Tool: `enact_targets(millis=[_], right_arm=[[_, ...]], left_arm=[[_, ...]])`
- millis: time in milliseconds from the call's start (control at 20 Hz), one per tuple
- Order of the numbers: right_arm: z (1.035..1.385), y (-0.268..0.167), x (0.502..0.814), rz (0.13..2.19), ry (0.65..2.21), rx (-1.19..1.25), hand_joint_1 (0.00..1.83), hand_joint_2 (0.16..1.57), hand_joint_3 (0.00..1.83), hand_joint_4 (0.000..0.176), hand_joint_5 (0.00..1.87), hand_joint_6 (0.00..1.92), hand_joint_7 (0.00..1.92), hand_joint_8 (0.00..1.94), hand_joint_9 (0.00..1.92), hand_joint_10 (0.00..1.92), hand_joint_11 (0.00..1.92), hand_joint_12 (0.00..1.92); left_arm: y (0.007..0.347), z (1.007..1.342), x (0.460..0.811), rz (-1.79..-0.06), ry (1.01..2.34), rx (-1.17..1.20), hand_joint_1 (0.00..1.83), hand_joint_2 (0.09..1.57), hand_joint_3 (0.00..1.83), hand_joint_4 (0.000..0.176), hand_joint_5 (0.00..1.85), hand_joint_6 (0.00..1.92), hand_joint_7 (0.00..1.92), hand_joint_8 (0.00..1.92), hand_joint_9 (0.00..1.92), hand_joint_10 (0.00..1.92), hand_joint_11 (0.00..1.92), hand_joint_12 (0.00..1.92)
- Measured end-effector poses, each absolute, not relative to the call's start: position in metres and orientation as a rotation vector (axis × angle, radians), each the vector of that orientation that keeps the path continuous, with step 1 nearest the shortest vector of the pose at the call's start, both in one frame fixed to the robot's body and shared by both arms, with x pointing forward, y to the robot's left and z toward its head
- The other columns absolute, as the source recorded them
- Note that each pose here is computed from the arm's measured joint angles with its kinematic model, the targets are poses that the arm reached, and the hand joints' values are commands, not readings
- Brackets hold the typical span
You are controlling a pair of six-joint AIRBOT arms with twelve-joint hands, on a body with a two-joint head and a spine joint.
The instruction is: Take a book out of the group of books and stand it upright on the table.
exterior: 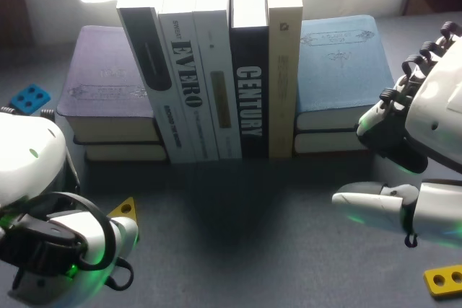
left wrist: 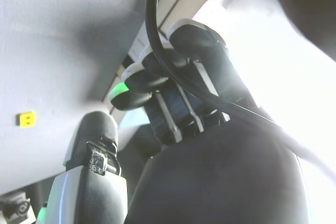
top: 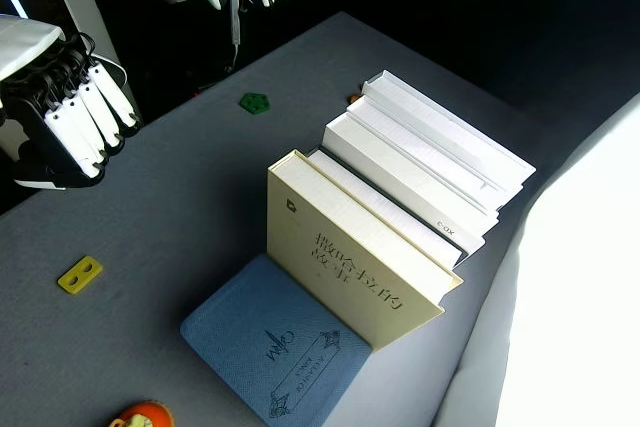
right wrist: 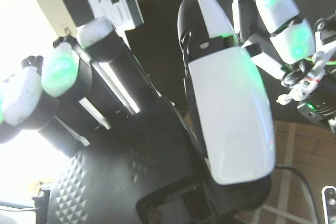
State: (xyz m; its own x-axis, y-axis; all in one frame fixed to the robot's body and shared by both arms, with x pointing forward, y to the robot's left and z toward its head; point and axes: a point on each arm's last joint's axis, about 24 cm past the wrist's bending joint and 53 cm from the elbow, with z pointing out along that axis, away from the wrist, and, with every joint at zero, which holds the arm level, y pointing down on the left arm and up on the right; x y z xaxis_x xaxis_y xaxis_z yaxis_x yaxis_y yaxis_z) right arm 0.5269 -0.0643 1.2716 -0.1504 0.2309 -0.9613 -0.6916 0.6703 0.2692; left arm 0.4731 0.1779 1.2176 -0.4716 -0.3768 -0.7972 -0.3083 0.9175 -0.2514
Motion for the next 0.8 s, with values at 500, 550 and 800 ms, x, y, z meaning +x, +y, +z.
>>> enact_targets(millis=[500, 550, 800], right_arm=[[1.278, -0.066, 0.522, 0.84, 1.464, -0.37, 0.48, 1.09, 0.0, 0.004, 0.0, 0.0, 0.0, 0.0, 0.0, 0.0, 0.0, 0.0], [1.28, -0.065, 0.524, 0.832, 1.459, -0.353, 0.56, 1.08, 0.0, 0.008, 0.0, 0.0, 0.0, 0.0, 0.0, 0.0, 0.0, 0.0], [1.286, -0.059, 0.545, 0.743, 1.415, -0.238, 0.69, 1.06, 0.0, 0.017, 0.0, 0.0, 0.0, 0.0, 0.0, 0.0, 0.0, 0.0]], left_arm=[[0.178, 1.217, 0.473, -0.088, 2.101, -0.489, 0.27, 1.36, 0.01, 0.026, 0.02, 0.0, 0.05, 0.0, 0.04, 0.0, 0.0, 0.37], [0.178, 1.217, 0.473, -0.088, 2.101, -0.489, 0.28, 1.36, 0.0, 0.026, 0.04, 0.01, 0.06, 0.0, 0.04, 0.0, 0.0, 0.34], [0.178, 1.216, 0.472, -0.087, 2.104, -0.489, 0.29, 1.37, 0.0, 0.023, 0.04, 0.0, 0.05, 0.0, 0.02, 0.0, 0.0, 0.3]])
